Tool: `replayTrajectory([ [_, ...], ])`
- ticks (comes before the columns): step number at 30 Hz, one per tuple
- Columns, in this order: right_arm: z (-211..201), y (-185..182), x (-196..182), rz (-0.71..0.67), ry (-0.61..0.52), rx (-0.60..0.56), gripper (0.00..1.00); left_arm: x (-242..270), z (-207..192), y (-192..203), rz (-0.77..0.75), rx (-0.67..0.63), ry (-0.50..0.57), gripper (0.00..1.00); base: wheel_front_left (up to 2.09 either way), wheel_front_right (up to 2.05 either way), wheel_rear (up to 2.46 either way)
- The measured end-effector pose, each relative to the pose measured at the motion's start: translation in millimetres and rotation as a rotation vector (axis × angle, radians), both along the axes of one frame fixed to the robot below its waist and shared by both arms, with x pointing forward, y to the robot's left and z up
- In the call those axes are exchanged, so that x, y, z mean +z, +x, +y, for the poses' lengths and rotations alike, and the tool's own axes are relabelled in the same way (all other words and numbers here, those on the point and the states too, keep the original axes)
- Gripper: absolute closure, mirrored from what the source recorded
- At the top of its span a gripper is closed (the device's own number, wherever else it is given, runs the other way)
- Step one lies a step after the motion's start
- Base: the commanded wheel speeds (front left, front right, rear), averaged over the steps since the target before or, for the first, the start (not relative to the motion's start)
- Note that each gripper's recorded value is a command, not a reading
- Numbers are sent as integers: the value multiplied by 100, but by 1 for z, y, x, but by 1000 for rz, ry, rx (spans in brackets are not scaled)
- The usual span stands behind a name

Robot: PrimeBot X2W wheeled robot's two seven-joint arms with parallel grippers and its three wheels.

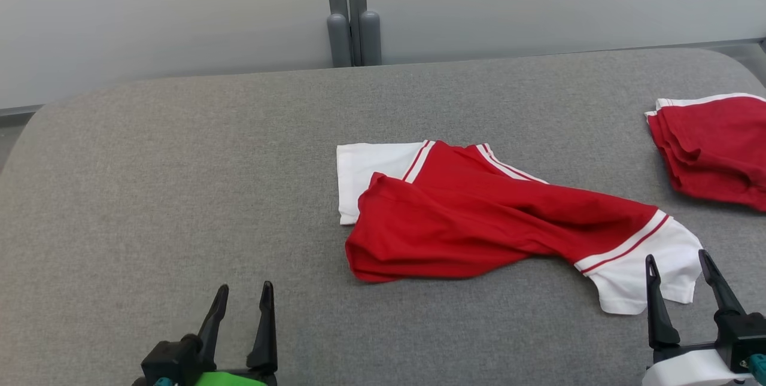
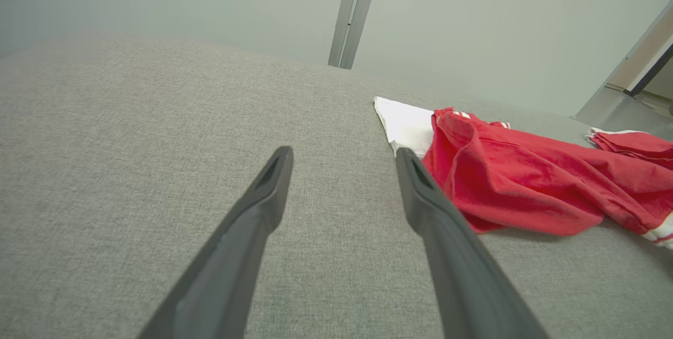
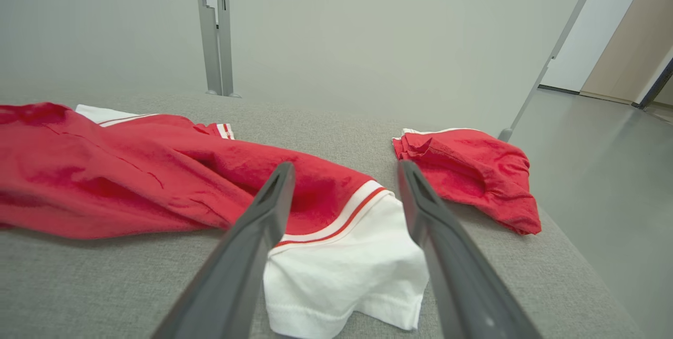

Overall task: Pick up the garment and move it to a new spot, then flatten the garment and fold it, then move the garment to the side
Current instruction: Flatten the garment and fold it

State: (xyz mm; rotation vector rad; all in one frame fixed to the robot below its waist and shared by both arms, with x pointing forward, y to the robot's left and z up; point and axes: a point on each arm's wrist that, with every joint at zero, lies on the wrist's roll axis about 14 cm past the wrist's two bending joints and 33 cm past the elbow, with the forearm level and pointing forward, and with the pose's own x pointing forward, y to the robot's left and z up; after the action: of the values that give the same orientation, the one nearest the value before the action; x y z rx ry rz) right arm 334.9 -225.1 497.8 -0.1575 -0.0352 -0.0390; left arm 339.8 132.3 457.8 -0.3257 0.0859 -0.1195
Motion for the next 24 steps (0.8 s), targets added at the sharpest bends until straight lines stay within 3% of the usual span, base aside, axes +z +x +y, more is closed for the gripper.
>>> replayTrajectory([
  [12,13,7,-9,25,38,29,0,41,-77,67,-111,-277,67,0,0,0,0],
  [18,16,6,-15,39,83,28,0,25,-125,94,68,-481,216,0,0,0,0],
  [24,5,3,-13,26,121,-16,0,-9,-126,109,265,-513,274,0,0,0,0],
])
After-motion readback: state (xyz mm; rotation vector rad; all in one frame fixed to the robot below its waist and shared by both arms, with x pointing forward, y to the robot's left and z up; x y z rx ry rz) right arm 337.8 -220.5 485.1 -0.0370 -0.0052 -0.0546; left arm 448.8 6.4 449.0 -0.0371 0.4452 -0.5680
